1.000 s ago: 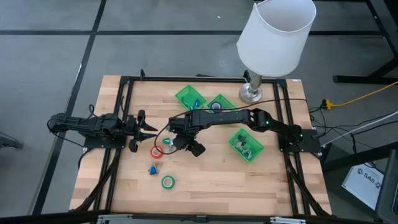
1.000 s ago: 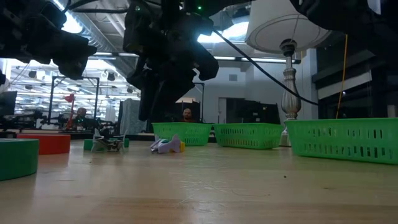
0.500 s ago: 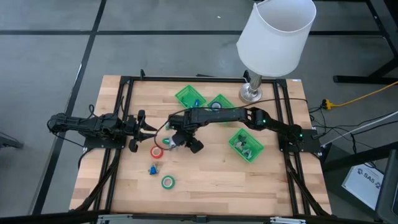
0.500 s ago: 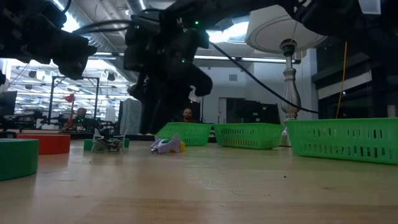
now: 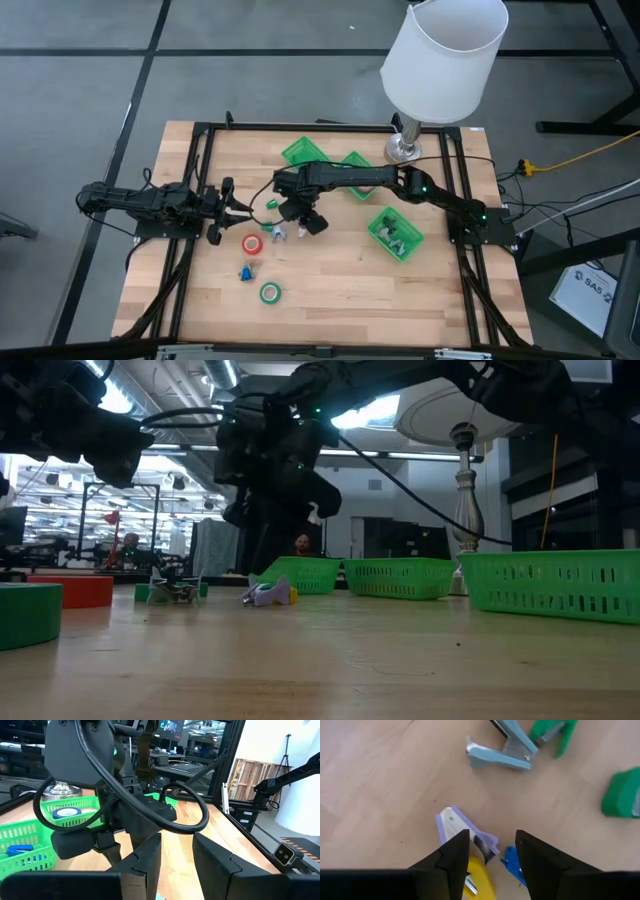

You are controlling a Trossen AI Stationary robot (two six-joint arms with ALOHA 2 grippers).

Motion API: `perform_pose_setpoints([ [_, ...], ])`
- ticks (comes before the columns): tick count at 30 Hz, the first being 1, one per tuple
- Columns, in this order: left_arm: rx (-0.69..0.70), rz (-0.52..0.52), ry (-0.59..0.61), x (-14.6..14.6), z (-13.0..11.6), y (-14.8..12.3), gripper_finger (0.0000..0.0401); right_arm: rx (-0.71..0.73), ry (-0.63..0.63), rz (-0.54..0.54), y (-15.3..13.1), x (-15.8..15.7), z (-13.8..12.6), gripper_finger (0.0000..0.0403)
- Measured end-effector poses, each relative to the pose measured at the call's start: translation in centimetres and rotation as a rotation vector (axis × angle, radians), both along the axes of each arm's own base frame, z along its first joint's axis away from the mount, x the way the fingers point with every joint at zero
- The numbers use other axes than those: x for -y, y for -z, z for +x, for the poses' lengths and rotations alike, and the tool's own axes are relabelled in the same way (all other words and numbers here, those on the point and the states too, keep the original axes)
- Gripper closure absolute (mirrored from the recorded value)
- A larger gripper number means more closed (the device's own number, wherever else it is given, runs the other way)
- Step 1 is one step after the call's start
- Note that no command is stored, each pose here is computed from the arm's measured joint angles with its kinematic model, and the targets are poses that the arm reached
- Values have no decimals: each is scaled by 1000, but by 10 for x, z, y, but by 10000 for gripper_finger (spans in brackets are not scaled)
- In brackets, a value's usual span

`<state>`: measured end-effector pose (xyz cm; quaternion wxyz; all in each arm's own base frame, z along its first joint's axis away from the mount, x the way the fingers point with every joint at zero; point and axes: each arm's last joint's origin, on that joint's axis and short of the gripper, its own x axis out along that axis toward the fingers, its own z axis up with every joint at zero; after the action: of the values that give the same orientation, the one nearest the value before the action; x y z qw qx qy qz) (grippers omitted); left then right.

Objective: Pick and place Stapler, Stapler remover, tape
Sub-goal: Put the purple staple remover into the bottom basket

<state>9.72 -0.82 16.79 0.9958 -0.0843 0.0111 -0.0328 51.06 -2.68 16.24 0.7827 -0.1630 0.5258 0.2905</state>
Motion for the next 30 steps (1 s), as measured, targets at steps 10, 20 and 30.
perform_pose_setpoints([
  [10,0,0,-1,0,0,0,294,1,-25,-7,9,0,2,244],
  [20,1,0,-3,0,0,0,294,-5,-22,-5,12,0,3,332],
  [30,1,0,-4,0,0,0,294,-65,66,86,12,-3,0,390],
])
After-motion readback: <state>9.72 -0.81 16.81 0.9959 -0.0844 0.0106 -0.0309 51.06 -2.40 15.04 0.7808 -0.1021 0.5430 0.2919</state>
